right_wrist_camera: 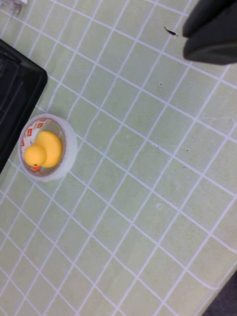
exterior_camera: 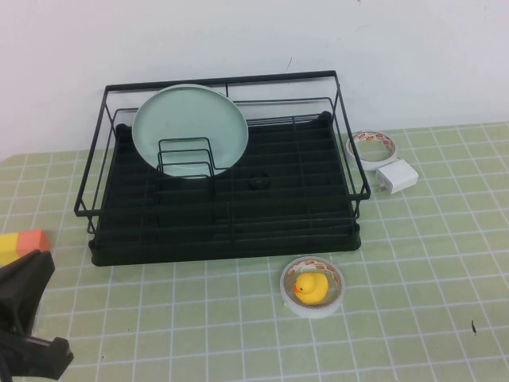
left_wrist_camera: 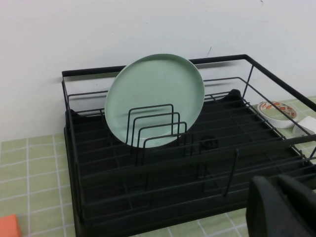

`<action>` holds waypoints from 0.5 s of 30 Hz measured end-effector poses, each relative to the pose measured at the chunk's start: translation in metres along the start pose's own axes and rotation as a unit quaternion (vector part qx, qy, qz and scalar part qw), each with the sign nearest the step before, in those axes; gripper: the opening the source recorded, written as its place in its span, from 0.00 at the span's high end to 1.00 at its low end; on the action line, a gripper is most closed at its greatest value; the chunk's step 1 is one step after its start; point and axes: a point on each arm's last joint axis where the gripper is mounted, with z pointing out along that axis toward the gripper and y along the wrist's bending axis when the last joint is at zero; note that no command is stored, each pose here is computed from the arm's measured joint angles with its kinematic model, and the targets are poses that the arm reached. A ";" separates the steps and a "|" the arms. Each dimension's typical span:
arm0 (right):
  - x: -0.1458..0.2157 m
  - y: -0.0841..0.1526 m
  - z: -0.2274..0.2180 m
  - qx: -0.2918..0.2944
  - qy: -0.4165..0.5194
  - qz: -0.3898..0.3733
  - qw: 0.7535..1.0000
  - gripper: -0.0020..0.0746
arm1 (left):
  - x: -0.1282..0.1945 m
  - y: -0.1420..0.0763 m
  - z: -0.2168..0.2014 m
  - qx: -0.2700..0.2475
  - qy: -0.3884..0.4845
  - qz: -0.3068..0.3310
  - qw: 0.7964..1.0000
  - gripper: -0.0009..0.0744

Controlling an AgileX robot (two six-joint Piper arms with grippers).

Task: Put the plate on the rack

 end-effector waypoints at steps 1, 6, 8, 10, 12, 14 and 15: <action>0.000 0.000 0.000 0.000 0.000 0.000 1.000 0.97 | 0.000 0.000 0.000 0.000 0.000 0.000 1.000 0.99; 0.000 0.000 0.000 0.000 0.000 0.000 1.000 0.97 | -0.002 0.001 -0.004 -0.002 -0.010 -0.003 1.000 0.99; 0.000 0.000 0.000 0.000 0.000 0.000 1.000 0.97 | -0.006 0.007 -0.011 -0.016 -0.030 -0.003 0.999 0.99; 0.000 0.000 0.000 0.000 0.000 0.000 1.000 0.97 | -0.008 0.015 -0.021 -0.042 -0.057 -0.002 0.997 0.99; 0.000 0.000 0.000 -0.002 0.001 0.002 1.000 0.97 | -0.006 0.024 -0.031 -0.079 -0.080 -0.004 0.994 0.99; 0.000 0.000 0.000 -0.002 0.001 0.002 1.000 0.97 | -0.002 0.032 -0.039 -0.114 -0.098 -0.009 0.989 0.99; 0.000 0.000 0.000 -0.002 0.001 0.002 1.000 0.97 | 0.001 0.035 -0.043 -0.129 -0.106 -0.010 0.986 0.99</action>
